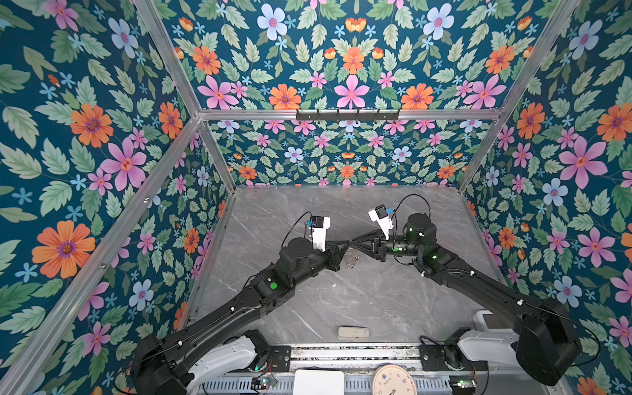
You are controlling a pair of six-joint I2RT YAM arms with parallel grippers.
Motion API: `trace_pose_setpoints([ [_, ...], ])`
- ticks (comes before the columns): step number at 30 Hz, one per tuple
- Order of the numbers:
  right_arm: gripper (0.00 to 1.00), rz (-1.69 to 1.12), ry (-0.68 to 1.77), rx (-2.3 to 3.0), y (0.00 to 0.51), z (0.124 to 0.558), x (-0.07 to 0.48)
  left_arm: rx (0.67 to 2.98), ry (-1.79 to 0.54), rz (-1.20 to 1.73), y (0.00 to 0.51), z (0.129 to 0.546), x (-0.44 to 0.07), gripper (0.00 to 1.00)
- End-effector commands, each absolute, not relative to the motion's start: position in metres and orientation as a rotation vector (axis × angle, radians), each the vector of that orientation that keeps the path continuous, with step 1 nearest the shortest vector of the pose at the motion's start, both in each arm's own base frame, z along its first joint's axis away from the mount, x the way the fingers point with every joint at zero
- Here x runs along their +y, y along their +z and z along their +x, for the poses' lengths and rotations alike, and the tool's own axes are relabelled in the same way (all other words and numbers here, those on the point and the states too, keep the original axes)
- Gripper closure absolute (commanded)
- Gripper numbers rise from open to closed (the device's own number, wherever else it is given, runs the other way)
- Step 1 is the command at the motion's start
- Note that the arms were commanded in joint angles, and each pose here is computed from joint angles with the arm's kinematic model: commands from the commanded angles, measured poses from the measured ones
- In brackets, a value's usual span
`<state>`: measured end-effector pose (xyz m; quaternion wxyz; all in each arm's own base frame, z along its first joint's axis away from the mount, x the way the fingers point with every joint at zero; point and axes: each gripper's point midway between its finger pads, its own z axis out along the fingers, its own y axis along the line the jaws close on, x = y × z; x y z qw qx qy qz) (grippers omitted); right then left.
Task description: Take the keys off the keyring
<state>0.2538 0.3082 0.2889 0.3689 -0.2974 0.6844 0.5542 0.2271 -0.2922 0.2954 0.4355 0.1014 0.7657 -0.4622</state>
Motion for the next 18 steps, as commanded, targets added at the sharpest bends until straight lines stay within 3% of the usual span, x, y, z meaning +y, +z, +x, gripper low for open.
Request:
trace_pose_setpoints([
  [1,0.8,-0.77,1.431,1.718,0.296,0.253,0.309,1.837,-1.182,0.275,0.312,0.225,-0.295,1.0],
  [10,0.96,-0.762,1.44,1.714,0.298,0.252,0.308,1.83,-1.19,0.291,0.312,0.224,-0.296,1.0],
  [15,1.0,-0.75,1.43,1.715,0.299,0.252,0.306,1.815,-1.186,0.279,0.317,0.224,-0.292,0.71],
  [18,1.0,-0.732,1.411,1.718,0.299,0.252,0.302,1.795,-1.161,0.258,0.321,0.225,-0.285,0.59],
])
